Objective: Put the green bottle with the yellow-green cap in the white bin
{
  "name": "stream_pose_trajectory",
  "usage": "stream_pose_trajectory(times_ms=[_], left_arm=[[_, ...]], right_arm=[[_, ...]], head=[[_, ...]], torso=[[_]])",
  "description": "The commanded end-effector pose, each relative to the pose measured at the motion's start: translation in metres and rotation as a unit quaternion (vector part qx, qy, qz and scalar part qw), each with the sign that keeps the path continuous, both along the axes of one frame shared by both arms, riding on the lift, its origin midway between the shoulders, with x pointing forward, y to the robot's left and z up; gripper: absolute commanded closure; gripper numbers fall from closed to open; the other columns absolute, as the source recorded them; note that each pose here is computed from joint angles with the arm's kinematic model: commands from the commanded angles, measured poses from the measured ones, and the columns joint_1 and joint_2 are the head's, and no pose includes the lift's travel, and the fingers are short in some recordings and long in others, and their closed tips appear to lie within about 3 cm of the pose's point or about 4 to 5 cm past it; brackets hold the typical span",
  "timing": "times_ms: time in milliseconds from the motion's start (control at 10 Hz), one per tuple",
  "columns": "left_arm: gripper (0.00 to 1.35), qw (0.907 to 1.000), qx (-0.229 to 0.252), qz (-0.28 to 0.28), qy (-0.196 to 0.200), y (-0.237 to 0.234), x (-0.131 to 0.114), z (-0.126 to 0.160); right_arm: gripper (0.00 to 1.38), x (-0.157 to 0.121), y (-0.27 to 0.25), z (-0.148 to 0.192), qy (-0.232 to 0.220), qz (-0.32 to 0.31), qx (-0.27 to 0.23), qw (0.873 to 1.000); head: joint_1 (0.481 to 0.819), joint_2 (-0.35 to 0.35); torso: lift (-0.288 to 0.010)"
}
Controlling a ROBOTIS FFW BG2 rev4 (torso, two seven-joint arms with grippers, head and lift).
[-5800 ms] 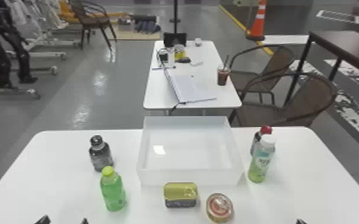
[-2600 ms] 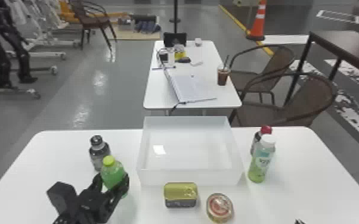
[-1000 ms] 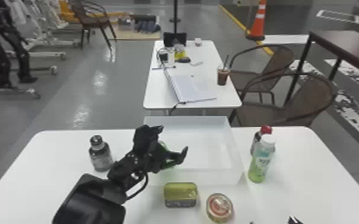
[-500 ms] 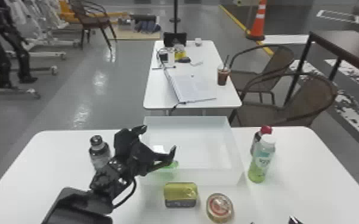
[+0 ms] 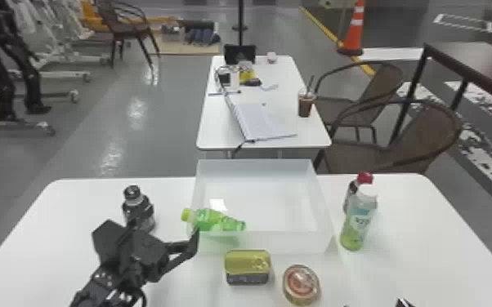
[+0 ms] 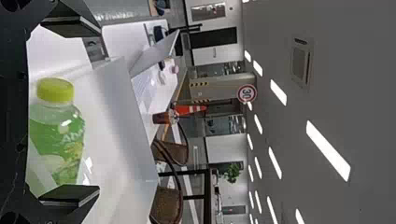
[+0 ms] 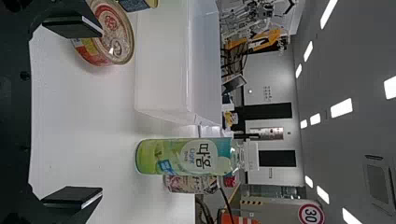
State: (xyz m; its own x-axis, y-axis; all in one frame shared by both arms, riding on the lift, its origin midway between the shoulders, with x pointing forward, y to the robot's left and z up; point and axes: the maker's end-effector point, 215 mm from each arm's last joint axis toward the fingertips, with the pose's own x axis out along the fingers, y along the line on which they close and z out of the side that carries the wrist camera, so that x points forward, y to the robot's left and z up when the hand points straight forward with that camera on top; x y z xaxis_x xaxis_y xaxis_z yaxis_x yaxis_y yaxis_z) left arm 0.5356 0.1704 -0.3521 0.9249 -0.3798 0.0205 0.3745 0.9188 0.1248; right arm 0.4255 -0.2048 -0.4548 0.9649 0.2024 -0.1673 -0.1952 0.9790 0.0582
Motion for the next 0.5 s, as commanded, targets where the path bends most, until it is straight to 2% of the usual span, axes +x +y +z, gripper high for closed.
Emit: stream_pose_trajectory(times_ms=[0, 100, 200, 400], left_arm=[[0.12, 0.9992, -0.012, 0.036, 0.010, 0.041, -0.022, -0.013], [0.12, 0.9980, -0.029, 0.056, 0.002, 0.064, -0.036, -0.013], [0.12, 0.9956, -0.051, 0.078, 0.011, 0.083, -0.053, -0.023], [0.12, 0.9898, -0.064, 0.121, 0.037, 0.117, -0.083, -0.050]], right_arm=[[0.10, -0.001, 0.000, 0.000, 0.000, 0.000, 0.000, 1.000], [0.10, -0.002, 0.000, -0.001, 0.001, 0.000, -0.001, 1.000], [0.10, -0.002, 0.000, -0.001, 0.001, 0.000, -0.001, 1.000], [0.10, -0.004, -0.001, -0.002, 0.003, 0.000, -0.001, 1.000]], head=[[0.549, 0.000], [0.549, 0.000], [0.549, 0.000], [0.549, 0.000]], torso=[[-0.100], [-0.100], [-0.100], [-0.100]])
